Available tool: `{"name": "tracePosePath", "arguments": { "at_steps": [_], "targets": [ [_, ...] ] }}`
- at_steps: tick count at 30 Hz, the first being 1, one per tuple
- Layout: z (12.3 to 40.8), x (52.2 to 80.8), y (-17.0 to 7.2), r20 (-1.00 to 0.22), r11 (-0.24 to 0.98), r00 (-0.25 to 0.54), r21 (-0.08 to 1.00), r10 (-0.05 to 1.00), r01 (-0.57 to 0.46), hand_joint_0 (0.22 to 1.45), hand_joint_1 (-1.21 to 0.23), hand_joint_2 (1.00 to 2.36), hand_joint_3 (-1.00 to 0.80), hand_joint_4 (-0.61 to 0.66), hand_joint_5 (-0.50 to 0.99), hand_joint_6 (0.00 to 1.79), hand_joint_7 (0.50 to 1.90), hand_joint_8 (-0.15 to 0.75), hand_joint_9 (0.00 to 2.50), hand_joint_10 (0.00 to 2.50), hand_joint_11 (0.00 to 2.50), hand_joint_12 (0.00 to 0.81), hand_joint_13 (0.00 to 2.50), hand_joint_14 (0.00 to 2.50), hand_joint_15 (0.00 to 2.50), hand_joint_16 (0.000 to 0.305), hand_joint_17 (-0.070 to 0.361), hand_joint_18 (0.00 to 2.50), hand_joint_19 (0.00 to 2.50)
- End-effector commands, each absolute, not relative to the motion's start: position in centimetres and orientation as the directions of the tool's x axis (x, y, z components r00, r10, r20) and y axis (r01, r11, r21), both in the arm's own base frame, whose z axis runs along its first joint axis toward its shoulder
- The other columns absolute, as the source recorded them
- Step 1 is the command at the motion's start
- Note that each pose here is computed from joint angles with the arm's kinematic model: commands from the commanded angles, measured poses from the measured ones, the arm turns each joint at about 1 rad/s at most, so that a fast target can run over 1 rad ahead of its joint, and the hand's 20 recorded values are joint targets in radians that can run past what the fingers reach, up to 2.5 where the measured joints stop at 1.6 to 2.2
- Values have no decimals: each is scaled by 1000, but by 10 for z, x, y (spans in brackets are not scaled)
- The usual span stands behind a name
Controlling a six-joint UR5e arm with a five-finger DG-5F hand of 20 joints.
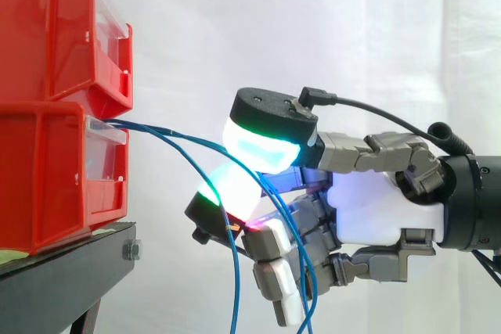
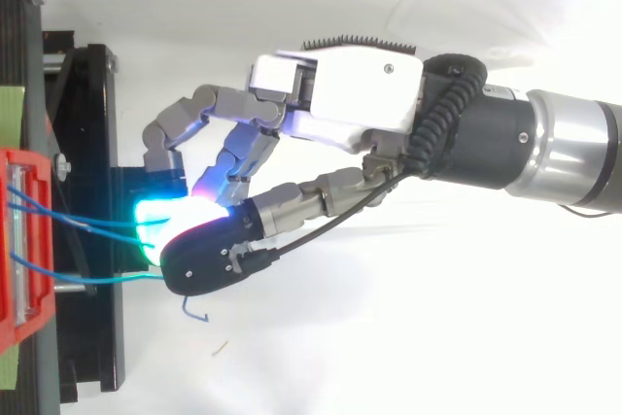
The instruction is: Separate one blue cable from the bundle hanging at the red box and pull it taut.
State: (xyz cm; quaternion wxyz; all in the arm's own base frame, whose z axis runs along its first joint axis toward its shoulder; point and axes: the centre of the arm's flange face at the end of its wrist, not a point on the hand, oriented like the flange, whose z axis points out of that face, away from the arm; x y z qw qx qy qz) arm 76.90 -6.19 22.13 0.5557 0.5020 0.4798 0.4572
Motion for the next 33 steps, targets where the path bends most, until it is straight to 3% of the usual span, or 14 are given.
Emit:
{"name": "tracePosePath", "arguments": {
  "at_steps": [1, 13, 17, 23, 33],
  "targets": [
    [221, 769, -62, -75, 78, 121, 997, 990, -22, 719, -865, 1014, -319, 26, -213, 888, 1035, 292, 996, 22, 1006, 371, 1057, 26, 771, 45, 100, 935, 657],
    [220, 768, -57, -75, 77, 119, 997, 990, -16, 726, -863, 1009, -383, 62, -215, 897, 1087, 297, 1024, 22, 1006, 373, 1079, 25, 766, 44, 98, 954, 655],
    [220, 768, -55, -73, 76, 116, 997, 990, -17, 776, -865, 1000, -500, 11, -209, 899, 1080, 303, 1042, 20, 1006, 372, 1091, 27, 769, 44, 98, 961, 640],
    [221, 769, -55, -72, 75, 117, 997, 991, -20, 811, -884, 1000, -500, -20, -198, 898, 1112, 292, 1062, 21, 1014, 367, 1100, 27, 764, 42, 94, 966, 622],
    [220, 768, -54, -71, 74, 115, 997, 991, -18, 723, -908, 1000, -500, 48, -186, 903, 1143, 297, 1083, 21, 1047, 364, 1105, 28, 784, 41, 93, 970, 640]
  ]
}}
